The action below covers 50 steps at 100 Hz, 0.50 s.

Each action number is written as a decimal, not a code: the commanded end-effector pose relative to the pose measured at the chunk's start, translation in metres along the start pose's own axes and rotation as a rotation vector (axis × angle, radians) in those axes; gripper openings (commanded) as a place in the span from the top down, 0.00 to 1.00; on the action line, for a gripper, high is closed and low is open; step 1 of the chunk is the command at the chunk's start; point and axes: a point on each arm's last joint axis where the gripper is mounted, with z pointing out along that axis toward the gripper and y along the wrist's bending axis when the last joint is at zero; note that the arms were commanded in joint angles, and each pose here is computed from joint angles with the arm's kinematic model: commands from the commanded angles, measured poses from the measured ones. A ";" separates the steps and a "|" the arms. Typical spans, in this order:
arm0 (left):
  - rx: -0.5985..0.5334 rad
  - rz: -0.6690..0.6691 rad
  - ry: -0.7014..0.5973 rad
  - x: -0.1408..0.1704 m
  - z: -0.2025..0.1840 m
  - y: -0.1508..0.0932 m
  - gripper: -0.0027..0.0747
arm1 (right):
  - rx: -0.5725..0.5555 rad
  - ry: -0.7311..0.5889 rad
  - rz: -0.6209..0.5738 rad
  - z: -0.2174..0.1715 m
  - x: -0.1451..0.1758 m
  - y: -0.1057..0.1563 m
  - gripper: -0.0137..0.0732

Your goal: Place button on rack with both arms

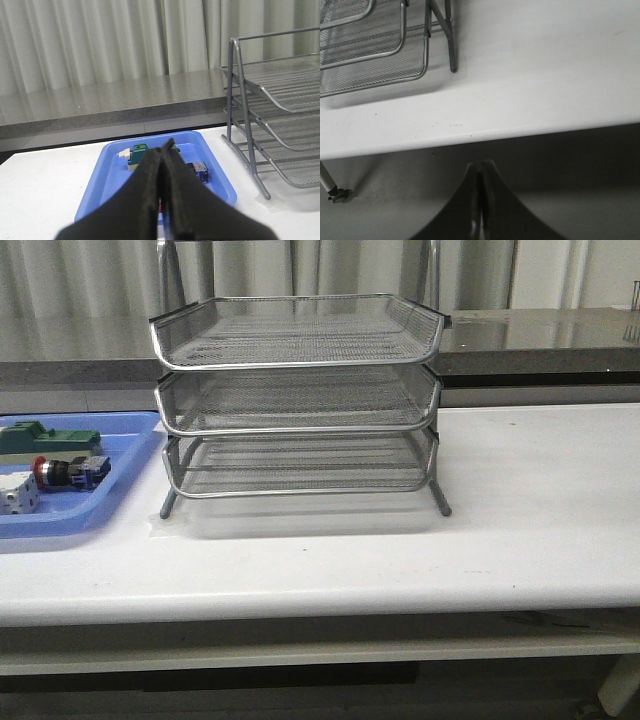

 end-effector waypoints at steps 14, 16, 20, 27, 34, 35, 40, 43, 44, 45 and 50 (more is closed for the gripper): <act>-0.003 -0.014 -0.055 0.009 -0.002 -0.001 0.99 | -0.030 -0.079 0.020 -0.005 -0.014 0.005 0.73; -0.003 -0.014 -0.055 0.009 -0.002 -0.001 0.99 | -0.031 -0.078 0.021 -0.005 -0.014 0.005 0.70; -0.003 -0.014 -0.055 0.009 -0.002 -0.001 0.99 | -0.031 -0.078 0.021 -0.005 -0.014 0.005 0.64; -0.003 -0.014 -0.055 0.009 -0.002 -0.001 0.99 | -0.031 -0.077 0.021 -0.005 -0.014 0.005 0.54; -0.003 -0.014 -0.055 0.009 -0.002 -0.001 0.99 | -0.037 -0.076 0.030 -0.005 -0.014 0.005 0.45; -0.003 -0.014 -0.055 0.009 -0.002 -0.001 0.99 | -0.038 -0.076 0.031 -0.005 -0.014 0.006 0.43; -0.003 -0.014 -0.055 0.009 -0.002 -0.001 0.99 | -0.051 -0.078 0.046 -0.005 -0.014 0.007 0.40; -0.003 -0.014 -0.055 0.009 -0.002 -0.001 0.99 | -0.061 -0.078 0.058 -0.005 -0.014 0.008 0.38; -0.003 -0.014 -0.055 0.009 -0.002 -0.001 0.99 | -0.064 -0.079 0.062 -0.005 -0.014 0.008 0.38; -0.003 -0.014 -0.055 0.009 -0.002 -0.001 0.99 | -0.069 -0.078 0.069 -0.004 -0.014 0.008 0.38; -0.003 -0.014 -0.055 0.009 -0.002 -0.001 0.99 | -0.094 -0.083 0.099 -0.004 -0.015 0.010 0.38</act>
